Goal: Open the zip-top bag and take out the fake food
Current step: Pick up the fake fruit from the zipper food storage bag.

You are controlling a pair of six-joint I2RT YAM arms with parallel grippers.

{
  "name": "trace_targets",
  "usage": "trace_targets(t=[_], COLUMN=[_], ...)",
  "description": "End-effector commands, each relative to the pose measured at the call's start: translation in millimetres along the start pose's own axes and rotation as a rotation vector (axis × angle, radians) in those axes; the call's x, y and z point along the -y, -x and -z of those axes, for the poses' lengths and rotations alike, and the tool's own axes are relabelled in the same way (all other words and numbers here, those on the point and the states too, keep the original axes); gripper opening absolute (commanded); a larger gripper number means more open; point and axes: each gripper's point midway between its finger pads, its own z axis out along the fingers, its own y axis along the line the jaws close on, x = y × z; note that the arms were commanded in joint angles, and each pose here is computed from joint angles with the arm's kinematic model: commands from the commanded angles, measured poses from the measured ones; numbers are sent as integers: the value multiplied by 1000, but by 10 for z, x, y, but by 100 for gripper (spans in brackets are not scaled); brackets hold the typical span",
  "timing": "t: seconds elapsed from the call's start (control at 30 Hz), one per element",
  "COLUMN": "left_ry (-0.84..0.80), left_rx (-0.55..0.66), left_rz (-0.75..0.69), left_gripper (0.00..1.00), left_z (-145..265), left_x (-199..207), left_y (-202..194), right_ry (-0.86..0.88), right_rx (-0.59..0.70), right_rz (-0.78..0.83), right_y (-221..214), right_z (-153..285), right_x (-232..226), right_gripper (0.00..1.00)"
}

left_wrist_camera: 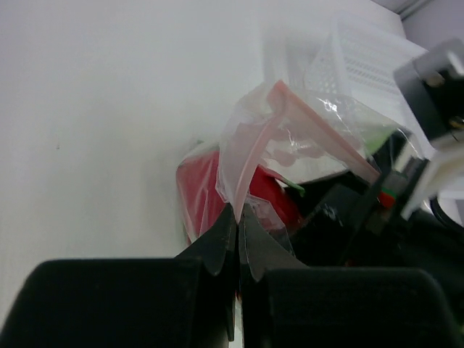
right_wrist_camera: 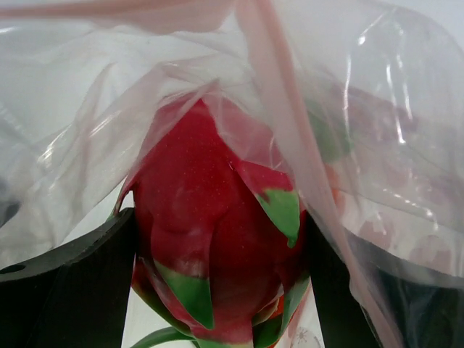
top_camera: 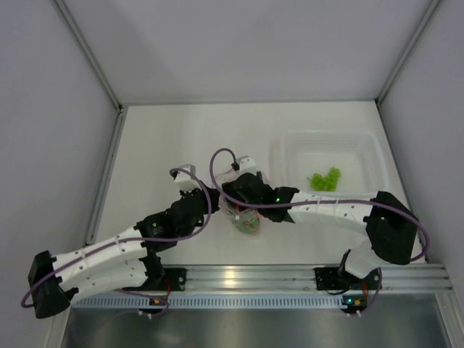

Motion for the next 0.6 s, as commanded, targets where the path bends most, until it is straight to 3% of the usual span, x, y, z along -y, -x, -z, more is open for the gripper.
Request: trace_targets(t=[0.0,0.23,0.4,0.57], left_ry=[-163,-282,-297,-148], left_rx=[16,1,-43,-32], left_rz=[48,19,-43,-51], left_gripper=[0,0,0,0], left_z=[108,255,278,186], left_x=[334,553,606,459], left_y=[107,-66,-293,-240], right_ry=[74,-23,15,-17], right_rx=[-52,-119,-145,-230], right_rz=[-80,-135,-141,-20], right_y=[243,169,220,29], right_z=[28,-97,-77,44], right_x=[16,298,317,314], right_gripper=[0,0,0,0])
